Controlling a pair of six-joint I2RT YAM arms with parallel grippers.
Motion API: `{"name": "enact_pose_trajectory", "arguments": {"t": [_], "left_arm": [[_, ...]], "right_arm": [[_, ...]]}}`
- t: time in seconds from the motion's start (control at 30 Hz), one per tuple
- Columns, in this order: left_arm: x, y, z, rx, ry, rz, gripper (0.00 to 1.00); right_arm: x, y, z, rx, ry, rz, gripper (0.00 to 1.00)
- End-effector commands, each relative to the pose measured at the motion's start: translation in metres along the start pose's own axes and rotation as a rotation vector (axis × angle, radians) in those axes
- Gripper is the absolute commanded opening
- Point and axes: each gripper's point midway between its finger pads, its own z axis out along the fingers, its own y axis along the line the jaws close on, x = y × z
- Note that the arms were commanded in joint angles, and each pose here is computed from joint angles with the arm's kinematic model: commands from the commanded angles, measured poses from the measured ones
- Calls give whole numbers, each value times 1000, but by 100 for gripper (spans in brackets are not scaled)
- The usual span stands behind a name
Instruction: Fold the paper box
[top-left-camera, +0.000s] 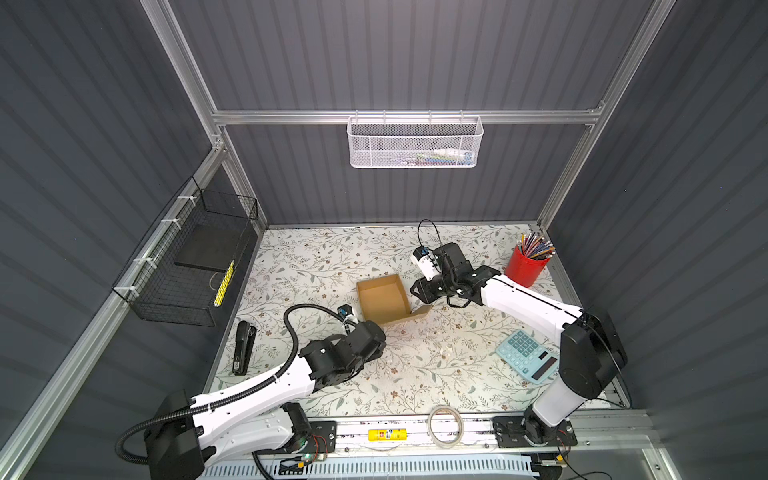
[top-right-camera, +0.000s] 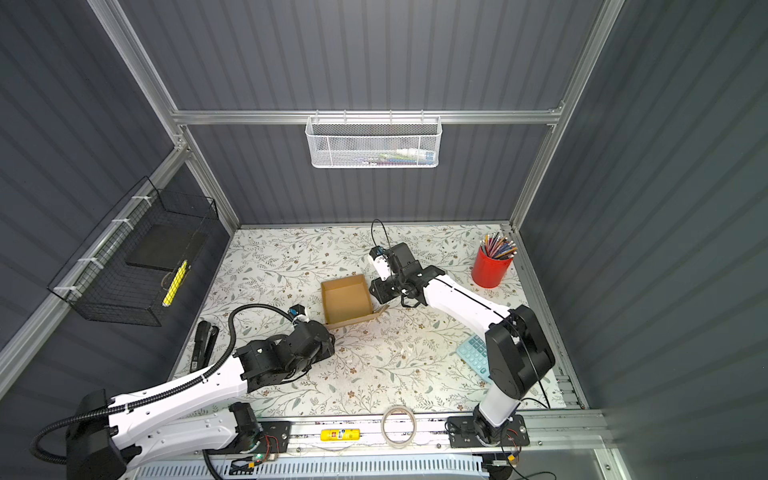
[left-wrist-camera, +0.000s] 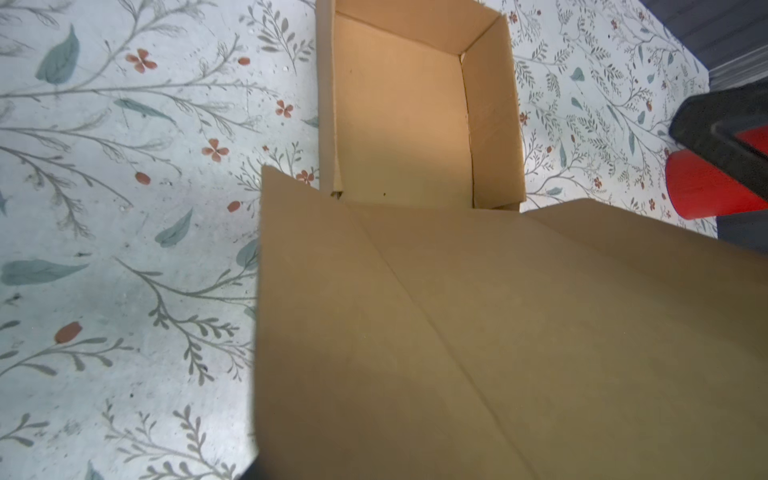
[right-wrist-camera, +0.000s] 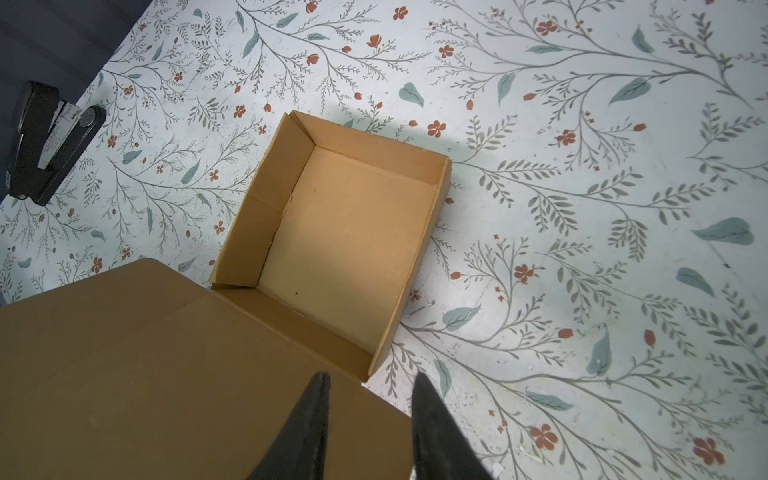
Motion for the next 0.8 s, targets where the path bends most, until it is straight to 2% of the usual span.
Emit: {"name": "enact_pose_trajectory", "arguments": {"t": [0.0,0.27,0.5,0.77], "left_arm": [[-11,5,2,-31,-72,-8,51],[-28,11,4,-80,-181,10,51],[-56,-2,-1,-110,-282,72,52],[-79,-4,4,-126,-342,57,53]], "right_arm": [[7,8,6,-33,13,-35,34],[19,15,7,-62,27,-39,32],[25,22,4,-76,33,-37,30],[22,33,2,-113,17,-29,30]]}}
